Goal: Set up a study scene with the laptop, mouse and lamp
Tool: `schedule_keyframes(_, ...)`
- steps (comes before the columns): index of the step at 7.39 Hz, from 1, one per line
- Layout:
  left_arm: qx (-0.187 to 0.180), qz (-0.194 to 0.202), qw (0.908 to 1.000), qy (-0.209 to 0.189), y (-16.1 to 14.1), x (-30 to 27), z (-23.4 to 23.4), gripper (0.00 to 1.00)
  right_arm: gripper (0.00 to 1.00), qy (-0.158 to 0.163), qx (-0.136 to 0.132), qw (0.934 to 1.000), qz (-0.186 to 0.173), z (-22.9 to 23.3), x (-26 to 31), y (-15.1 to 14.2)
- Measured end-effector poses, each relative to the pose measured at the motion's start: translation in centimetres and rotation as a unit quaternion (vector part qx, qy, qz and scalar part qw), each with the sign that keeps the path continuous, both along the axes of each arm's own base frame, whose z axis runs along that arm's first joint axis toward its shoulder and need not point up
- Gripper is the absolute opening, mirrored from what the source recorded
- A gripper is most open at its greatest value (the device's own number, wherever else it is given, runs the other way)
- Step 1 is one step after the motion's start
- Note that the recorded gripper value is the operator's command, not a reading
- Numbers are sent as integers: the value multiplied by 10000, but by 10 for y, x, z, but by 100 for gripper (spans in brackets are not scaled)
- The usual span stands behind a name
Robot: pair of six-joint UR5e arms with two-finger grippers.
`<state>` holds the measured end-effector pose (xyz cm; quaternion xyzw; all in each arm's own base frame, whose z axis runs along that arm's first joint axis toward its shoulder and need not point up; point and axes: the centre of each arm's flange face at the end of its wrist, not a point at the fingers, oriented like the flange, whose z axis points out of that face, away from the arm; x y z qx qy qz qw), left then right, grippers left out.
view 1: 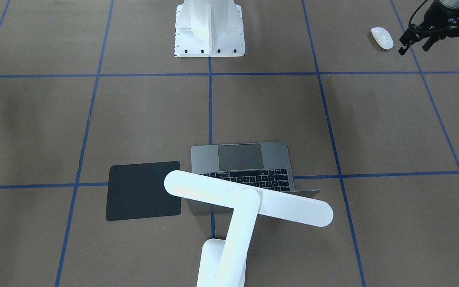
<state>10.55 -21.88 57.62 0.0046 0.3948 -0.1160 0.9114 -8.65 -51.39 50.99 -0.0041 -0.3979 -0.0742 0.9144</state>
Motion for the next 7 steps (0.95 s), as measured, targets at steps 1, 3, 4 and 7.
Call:
schedule_keyframes(1, -115, 12, 9999, -55, 12, -8, 17, 100, 86, -18, 49, 10000, 6, -4, 0, 0)
schedule_keyframes(3, -242, -10, 9996, -112, 26, -17, 55, 100, 87, -52, 153, 9999, 12, -10, 0, 1)
schedule_keyframes(4, -288, -58, 9995, -139, 29, -16, 65, 100, 87, -75, 211, 9997, 21, -12, 0, 1)
schedule_keyframes(7, -475, -263, 9983, -201, 37, 9, 74, 100, 89, -115, 330, 9994, 24, -15, 0, 1)
